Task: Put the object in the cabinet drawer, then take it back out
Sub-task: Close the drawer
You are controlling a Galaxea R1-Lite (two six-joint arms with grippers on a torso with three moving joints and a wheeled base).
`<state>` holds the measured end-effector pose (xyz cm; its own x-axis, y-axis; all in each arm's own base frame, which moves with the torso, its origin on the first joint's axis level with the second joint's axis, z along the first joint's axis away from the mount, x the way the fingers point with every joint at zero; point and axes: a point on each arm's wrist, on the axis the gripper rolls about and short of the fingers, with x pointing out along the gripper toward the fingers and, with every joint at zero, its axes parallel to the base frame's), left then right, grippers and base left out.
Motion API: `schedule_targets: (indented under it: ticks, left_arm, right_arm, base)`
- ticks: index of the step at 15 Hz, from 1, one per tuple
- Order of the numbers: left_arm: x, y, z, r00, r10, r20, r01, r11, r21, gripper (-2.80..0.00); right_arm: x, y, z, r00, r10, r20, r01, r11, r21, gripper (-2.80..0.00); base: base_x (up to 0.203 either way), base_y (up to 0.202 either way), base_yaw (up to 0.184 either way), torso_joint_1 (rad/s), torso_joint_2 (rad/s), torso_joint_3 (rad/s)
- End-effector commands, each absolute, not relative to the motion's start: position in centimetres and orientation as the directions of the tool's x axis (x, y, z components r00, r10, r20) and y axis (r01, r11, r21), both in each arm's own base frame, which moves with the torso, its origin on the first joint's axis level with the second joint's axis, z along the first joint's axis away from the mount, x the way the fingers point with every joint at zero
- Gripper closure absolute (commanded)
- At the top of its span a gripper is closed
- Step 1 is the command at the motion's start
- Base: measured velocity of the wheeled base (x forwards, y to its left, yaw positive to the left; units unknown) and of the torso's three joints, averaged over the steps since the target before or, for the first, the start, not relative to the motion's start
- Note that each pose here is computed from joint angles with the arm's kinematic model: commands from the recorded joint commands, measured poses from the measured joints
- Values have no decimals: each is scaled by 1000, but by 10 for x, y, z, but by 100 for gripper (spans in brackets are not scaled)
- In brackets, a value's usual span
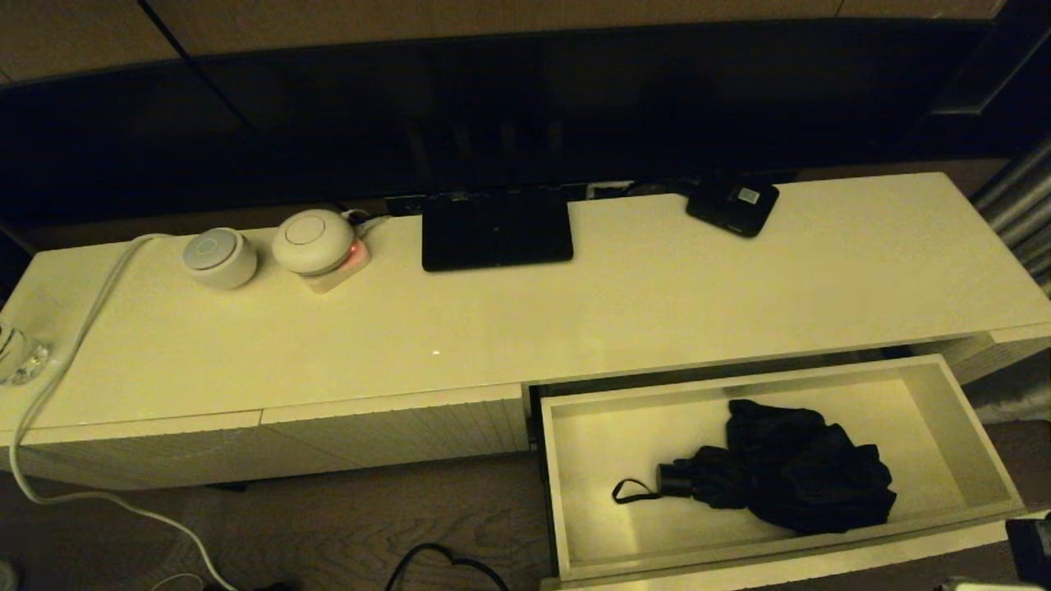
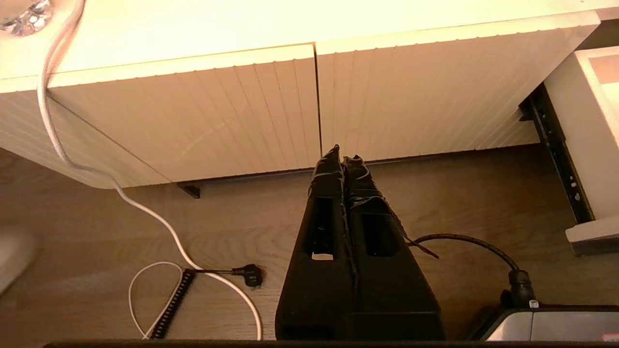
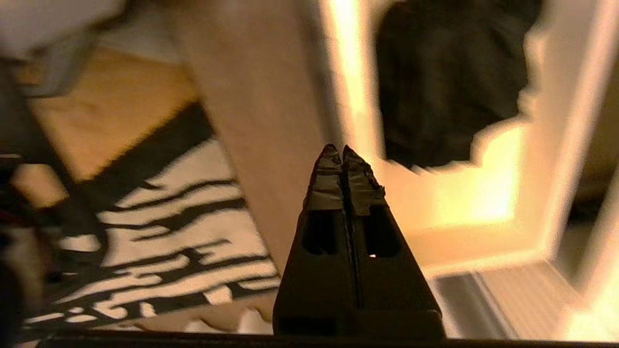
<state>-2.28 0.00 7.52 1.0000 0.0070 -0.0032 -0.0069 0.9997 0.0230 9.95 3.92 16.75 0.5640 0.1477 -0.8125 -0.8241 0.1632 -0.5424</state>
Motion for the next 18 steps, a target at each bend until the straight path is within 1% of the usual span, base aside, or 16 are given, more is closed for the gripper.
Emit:
schedule_targets:
  ticks: [1, 4, 6, 14, 15, 18]
  left_arm:
    - [-23, 0, 74, 1000, 8, -6, -8, 1000, 23, 0]
    - [-23, 0, 74, 1000, 8, -6, -8, 1000, 23, 0]
    - [-23, 0, 74, 1000, 8, -6, -8, 1000, 23, 0]
    - [-23, 0, 74, 1000, 8, -6, -8, 1000, 23, 0]
    - [-23, 0, 74, 1000, 8, -6, -8, 1000, 23, 0]
    - [-23, 0, 74, 1000, 8, -6, -8, 1000, 23, 0]
  right_arm:
    - [93, 38, 149, 485, 164, -859, -874, 133, -468, 0]
    - [96, 40, 124, 360, 137, -923, -932, 109, -347, 0]
    - [102, 42, 111, 305, 117, -945, -950, 101, -294, 0]
    - [136, 54, 72, 331, 127, -935, -941, 117, -317, 0]
    - [142, 56, 67, 344, 128, -930, -936, 125, -329, 0]
    - [159, 60, 61, 435, 153, -888, -896, 174, -409, 0]
  base:
    - [0, 0, 0, 0, 0, 0]
    - [0, 0, 0, 0, 0, 0]
    - [0, 0, 0, 0, 0, 0]
    - [0, 0, 0, 0, 0, 0]
    - [0, 0, 0, 0, 0, 0]
    - [0, 0, 0, 0, 0, 0]
